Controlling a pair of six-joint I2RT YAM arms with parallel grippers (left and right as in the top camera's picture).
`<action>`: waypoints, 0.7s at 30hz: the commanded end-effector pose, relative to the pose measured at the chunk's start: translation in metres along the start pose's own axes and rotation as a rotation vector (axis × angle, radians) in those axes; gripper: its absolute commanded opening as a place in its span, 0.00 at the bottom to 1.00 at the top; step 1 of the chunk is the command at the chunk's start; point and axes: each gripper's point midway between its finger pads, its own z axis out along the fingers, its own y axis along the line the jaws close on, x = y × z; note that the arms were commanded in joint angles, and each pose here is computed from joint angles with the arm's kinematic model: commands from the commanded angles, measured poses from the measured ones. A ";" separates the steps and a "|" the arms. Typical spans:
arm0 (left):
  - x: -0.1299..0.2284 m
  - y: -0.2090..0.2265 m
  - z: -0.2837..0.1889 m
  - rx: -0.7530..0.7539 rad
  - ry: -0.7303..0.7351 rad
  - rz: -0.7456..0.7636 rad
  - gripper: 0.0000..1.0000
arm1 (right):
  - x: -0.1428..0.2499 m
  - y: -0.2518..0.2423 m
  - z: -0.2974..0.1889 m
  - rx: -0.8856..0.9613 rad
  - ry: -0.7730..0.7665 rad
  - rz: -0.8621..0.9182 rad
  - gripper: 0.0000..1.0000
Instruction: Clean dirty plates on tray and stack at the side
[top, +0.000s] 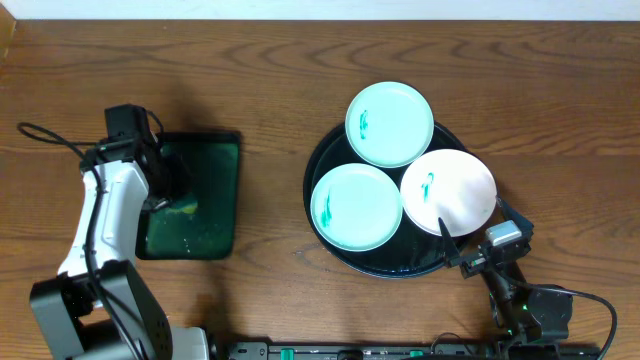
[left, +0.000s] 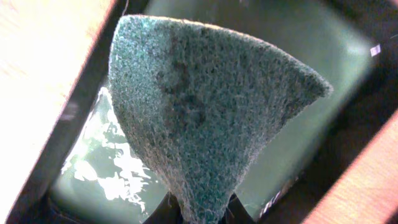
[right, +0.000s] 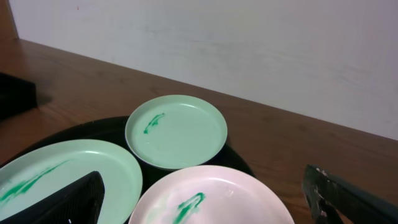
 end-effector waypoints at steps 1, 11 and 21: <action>0.008 0.006 0.008 -0.025 0.035 0.010 0.07 | 0.001 -0.005 -0.001 0.020 0.003 -0.013 0.99; 0.017 -0.057 -0.071 0.311 -0.026 0.063 0.07 | -0.019 -0.006 -0.001 0.027 -0.079 -0.041 0.99; 0.113 -0.148 -0.070 0.402 0.137 0.322 0.07 | -0.126 -0.004 -0.020 -0.023 -0.338 -0.010 0.99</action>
